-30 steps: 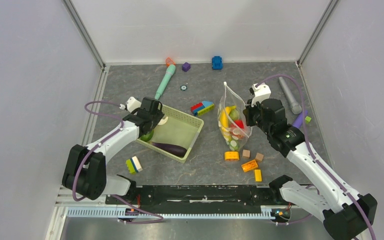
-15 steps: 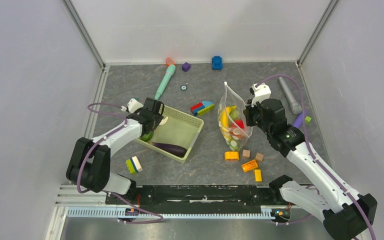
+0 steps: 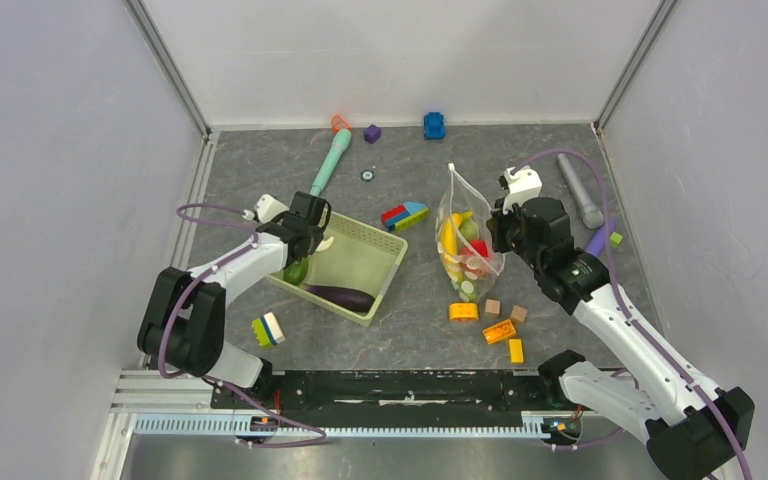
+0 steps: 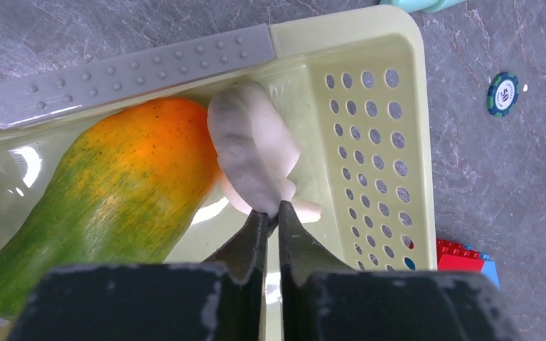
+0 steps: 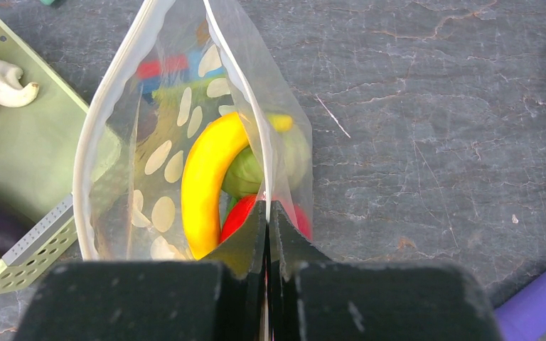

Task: Place the food in the zip-top bag and seal the zipper
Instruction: Pick up the fake vegetable from the bin.

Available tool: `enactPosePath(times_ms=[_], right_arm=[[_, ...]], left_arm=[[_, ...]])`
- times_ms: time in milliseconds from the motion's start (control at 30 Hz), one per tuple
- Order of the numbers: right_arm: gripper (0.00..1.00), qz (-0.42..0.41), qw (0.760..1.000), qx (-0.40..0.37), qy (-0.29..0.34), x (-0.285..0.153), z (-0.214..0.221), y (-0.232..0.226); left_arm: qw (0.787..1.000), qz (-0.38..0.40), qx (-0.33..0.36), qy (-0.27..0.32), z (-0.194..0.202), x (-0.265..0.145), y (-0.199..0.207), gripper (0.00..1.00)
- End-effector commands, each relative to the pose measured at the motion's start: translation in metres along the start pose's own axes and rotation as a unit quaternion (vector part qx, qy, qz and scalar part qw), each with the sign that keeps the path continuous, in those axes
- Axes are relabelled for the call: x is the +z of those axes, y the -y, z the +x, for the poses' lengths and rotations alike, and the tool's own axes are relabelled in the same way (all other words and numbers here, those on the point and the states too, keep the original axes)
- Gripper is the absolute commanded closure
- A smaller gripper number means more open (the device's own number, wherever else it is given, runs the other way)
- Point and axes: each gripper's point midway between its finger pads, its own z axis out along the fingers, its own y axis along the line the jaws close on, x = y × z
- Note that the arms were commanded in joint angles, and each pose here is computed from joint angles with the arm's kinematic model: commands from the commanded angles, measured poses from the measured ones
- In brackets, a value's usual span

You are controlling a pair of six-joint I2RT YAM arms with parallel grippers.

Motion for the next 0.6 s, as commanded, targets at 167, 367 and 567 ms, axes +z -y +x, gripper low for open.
enactPosePath(times_ms=[167, 367, 567], right_arm=[[0.97, -0.002, 1.000, -0.003, 0.012, -0.001, -0.007, -0.001], [0.97, -0.007, 1.000, 0.002, 0.017, -0.003, -0.009, -0.002], [0.97, -0.014, 1.000, 0.006, 0.017, -0.004, -0.009, -0.005]], left_arm=[[0.999, 0.041, -0.004, 0.010, -0.016, -0.021, 0.016, 0.98], [0.992, 0.119, 0.032, -0.005, -0.016, -0.053, 0.031, 0.98], [0.969, 0.238, 0.072, -0.004, -0.025, -0.101, 0.055, 0.98]])
